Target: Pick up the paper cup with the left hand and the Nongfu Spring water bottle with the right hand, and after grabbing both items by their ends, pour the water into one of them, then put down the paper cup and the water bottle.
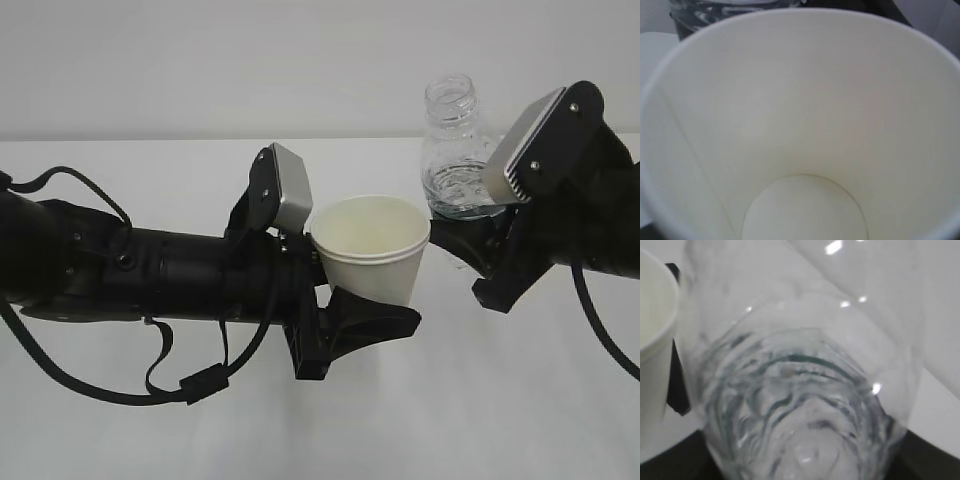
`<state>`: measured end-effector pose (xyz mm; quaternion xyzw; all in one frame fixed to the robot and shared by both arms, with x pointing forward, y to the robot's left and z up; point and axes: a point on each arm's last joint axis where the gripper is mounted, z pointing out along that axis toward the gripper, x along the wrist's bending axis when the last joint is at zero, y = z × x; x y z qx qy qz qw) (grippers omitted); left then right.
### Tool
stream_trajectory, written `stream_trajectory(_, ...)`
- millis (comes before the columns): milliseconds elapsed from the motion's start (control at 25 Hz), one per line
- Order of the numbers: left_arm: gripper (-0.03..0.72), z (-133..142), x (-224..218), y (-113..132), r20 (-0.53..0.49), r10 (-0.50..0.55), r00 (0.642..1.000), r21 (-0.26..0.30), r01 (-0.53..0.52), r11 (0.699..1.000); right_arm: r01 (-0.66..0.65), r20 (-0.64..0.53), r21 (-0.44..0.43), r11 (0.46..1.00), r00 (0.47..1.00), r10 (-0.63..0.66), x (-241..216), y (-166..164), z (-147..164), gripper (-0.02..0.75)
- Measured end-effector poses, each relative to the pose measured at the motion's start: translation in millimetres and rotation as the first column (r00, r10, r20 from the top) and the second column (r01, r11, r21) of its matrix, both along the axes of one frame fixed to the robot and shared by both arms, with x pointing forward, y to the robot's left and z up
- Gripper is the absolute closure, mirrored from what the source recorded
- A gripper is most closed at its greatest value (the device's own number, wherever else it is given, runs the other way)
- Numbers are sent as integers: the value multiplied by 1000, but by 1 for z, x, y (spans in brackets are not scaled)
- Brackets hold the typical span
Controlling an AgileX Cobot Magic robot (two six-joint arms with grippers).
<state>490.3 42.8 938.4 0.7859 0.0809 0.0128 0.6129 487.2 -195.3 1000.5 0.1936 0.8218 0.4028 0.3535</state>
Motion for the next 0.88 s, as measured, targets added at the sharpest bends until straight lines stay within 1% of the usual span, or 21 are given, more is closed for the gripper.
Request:
stream_trajectory(160,226,-1,0,0,-2,4,1000,7,-4,1000,14,27,3,1000,1000,-14,-2,-2,-3,268)
stream_trajectory(240,226,-1,0,0,0,2,1000,13,-2,1000,13,44,-19,1000,999,-12,-2,-3,-4,268)
stream_trajectory(480,226,-2,0,0,0,-1,1000,18,1,1000,-28,115,-126,992,992,43,-2,-3,-4,268)
stream_trajectory(680,226,-2,-1,0,5,-15,1000,26,15,1000,-53,149,-231,972,985,89,-1,-5,-6,268)
stream_trajectory(880,226,-4,-4,1,17,-45,999,44,45,998,-71,175,-290,954,976,126,-1,-5,-6,268)
